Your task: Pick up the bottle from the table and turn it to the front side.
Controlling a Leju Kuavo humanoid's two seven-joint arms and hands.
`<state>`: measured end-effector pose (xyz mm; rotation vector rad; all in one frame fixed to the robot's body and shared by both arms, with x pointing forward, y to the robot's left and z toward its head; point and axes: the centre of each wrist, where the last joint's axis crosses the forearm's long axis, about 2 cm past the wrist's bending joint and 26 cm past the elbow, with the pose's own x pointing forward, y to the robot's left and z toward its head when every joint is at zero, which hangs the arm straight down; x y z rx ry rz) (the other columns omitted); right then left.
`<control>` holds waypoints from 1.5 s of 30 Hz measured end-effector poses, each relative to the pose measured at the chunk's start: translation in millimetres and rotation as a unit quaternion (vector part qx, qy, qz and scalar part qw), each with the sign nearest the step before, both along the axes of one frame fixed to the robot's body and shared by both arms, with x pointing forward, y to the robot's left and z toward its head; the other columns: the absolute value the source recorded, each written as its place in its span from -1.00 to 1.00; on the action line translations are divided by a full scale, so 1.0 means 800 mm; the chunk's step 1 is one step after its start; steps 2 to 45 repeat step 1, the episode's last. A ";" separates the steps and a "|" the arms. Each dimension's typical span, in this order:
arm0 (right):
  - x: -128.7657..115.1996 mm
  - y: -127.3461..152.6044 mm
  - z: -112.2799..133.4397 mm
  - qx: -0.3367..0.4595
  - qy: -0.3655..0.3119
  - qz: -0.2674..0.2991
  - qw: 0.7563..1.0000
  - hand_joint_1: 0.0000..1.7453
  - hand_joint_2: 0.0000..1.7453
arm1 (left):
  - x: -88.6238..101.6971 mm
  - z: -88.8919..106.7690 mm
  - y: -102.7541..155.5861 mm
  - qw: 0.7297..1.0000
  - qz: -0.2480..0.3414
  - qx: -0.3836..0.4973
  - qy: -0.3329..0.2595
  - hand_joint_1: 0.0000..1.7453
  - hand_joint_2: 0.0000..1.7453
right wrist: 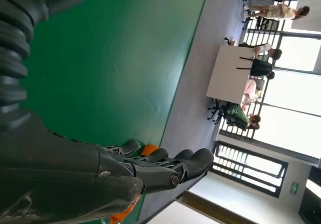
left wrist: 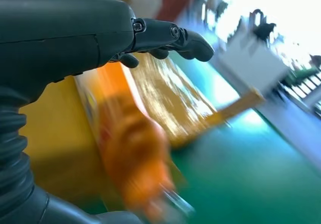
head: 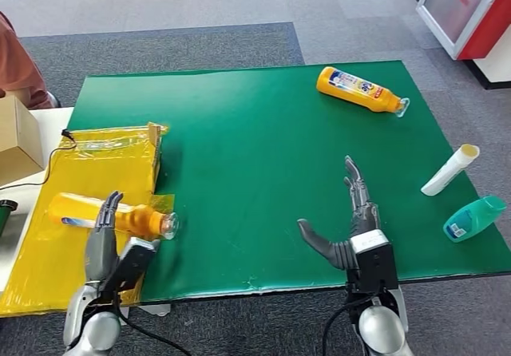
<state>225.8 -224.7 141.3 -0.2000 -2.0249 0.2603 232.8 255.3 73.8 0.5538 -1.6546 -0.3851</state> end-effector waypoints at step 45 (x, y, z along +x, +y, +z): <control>-0.001 0.000 0.000 0.001 0.000 0.000 1.000 -1.00 1.00 | -0.003 0.004 -0.002 0.999 -0.019 -0.047 -0.004 -1.00 1.00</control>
